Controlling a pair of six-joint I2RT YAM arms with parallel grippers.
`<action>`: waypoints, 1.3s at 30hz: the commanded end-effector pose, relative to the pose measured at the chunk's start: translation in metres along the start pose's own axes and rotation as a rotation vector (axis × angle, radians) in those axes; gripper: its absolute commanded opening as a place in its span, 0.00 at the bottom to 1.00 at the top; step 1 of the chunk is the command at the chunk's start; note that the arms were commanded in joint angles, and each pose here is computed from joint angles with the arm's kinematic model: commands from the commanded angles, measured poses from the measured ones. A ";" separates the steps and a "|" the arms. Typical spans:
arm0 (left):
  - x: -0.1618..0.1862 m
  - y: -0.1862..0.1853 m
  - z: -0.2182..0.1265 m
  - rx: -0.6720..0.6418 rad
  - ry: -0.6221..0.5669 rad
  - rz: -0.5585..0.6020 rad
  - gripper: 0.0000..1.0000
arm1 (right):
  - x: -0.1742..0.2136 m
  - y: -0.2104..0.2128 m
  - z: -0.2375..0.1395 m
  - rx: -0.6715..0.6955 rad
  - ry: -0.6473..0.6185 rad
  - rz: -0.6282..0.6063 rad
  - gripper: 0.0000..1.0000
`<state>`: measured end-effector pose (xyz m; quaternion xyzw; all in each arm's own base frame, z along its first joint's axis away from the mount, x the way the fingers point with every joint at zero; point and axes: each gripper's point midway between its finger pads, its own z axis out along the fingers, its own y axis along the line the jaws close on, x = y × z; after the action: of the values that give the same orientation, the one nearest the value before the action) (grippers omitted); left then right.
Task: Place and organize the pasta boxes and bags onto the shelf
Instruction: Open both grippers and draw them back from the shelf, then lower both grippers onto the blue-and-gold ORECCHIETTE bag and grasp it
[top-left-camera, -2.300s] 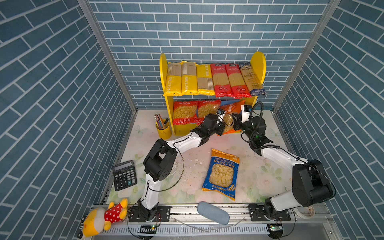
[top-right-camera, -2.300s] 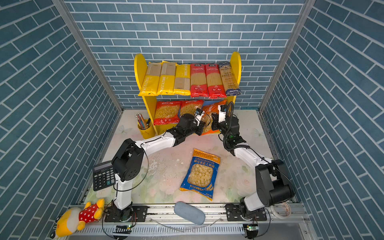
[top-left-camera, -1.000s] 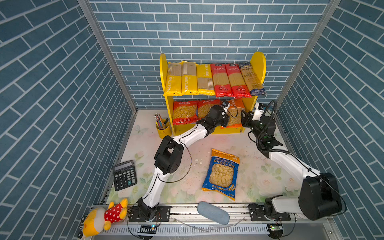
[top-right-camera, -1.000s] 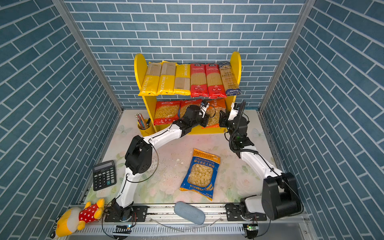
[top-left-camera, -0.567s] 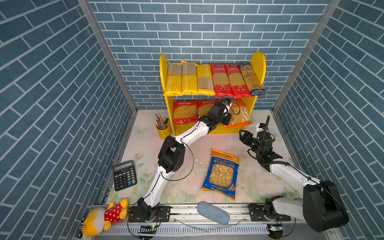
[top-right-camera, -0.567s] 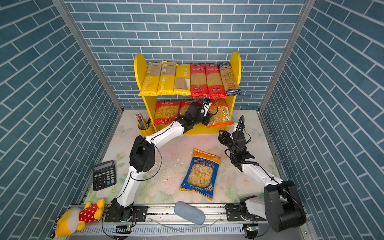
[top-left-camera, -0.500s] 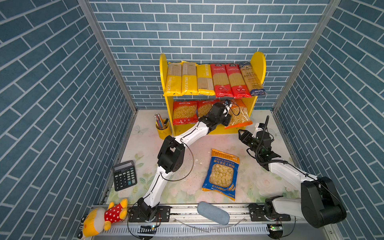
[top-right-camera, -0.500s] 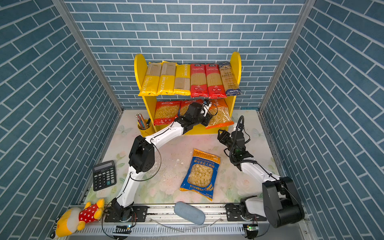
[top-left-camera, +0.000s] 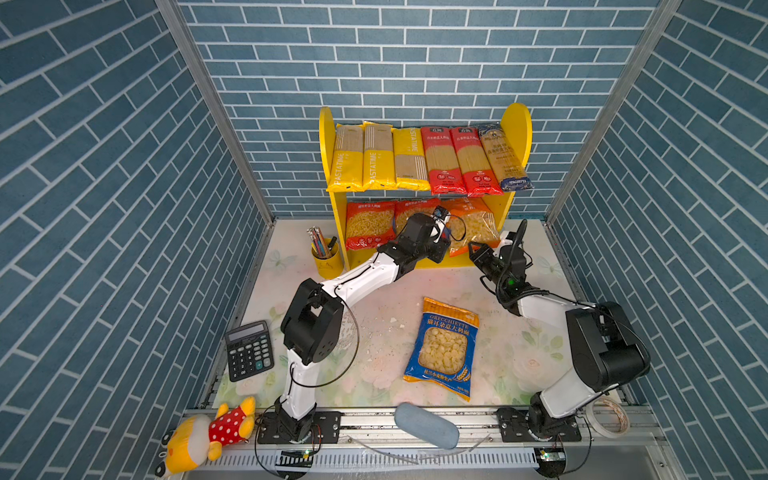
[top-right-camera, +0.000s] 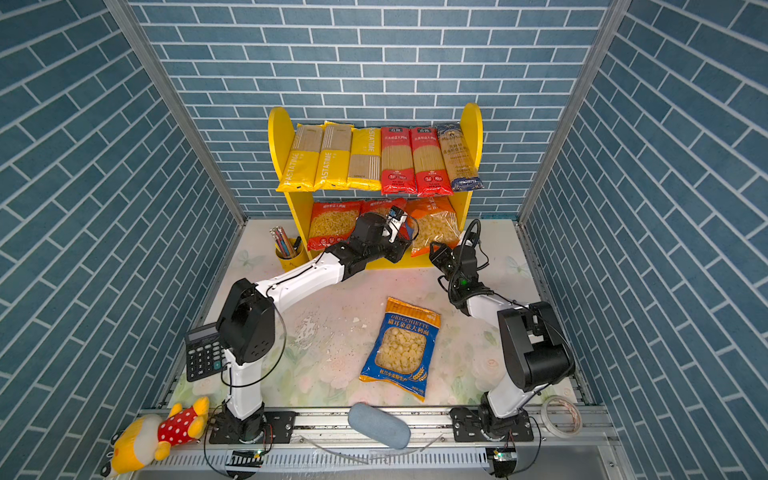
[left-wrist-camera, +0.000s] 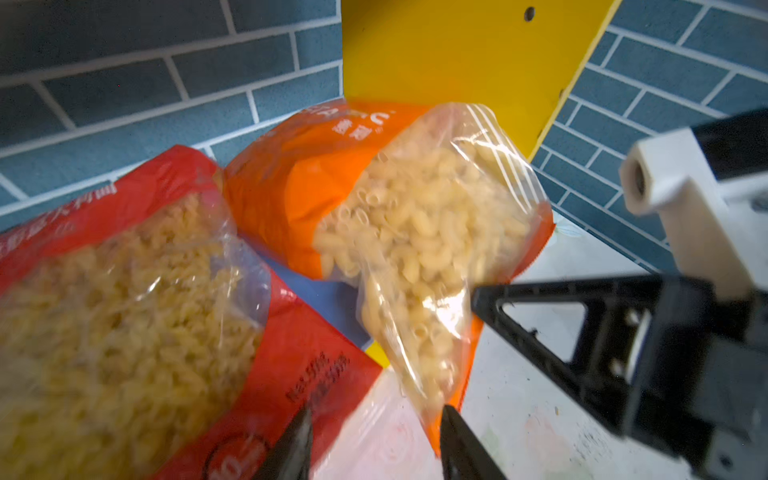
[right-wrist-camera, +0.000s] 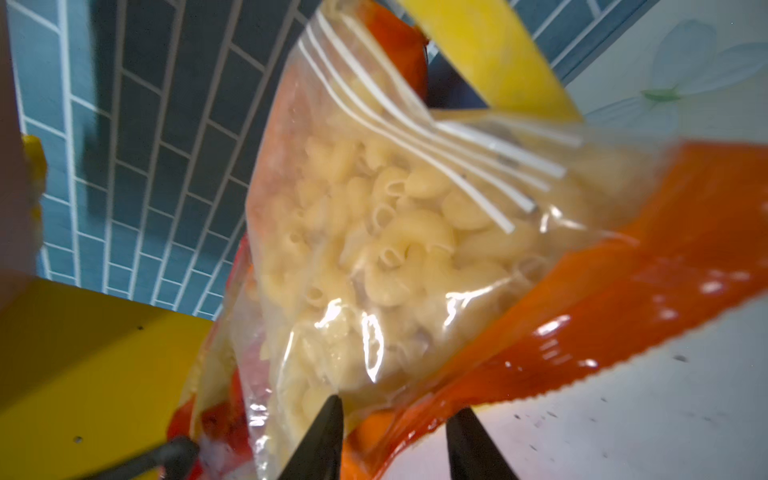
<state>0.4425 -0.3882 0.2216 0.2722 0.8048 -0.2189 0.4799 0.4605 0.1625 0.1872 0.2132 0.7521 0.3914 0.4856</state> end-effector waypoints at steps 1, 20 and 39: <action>-0.013 -0.007 -0.020 -0.002 -0.074 -0.028 0.51 | -0.039 0.060 0.010 -0.166 -0.088 -0.004 0.30; 0.041 -0.001 -0.096 -0.037 -0.064 -0.171 0.53 | -0.020 0.009 -0.004 -0.015 -0.036 0.064 0.15; 0.135 0.009 -0.138 -0.082 0.186 -0.332 0.62 | 0.048 -0.026 -0.082 0.119 0.199 0.094 0.49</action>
<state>0.3188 -0.2756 0.1850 0.1537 0.8658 -0.2375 0.4127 0.3979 0.1456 0.1931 0.2279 0.7736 0.4041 0.4315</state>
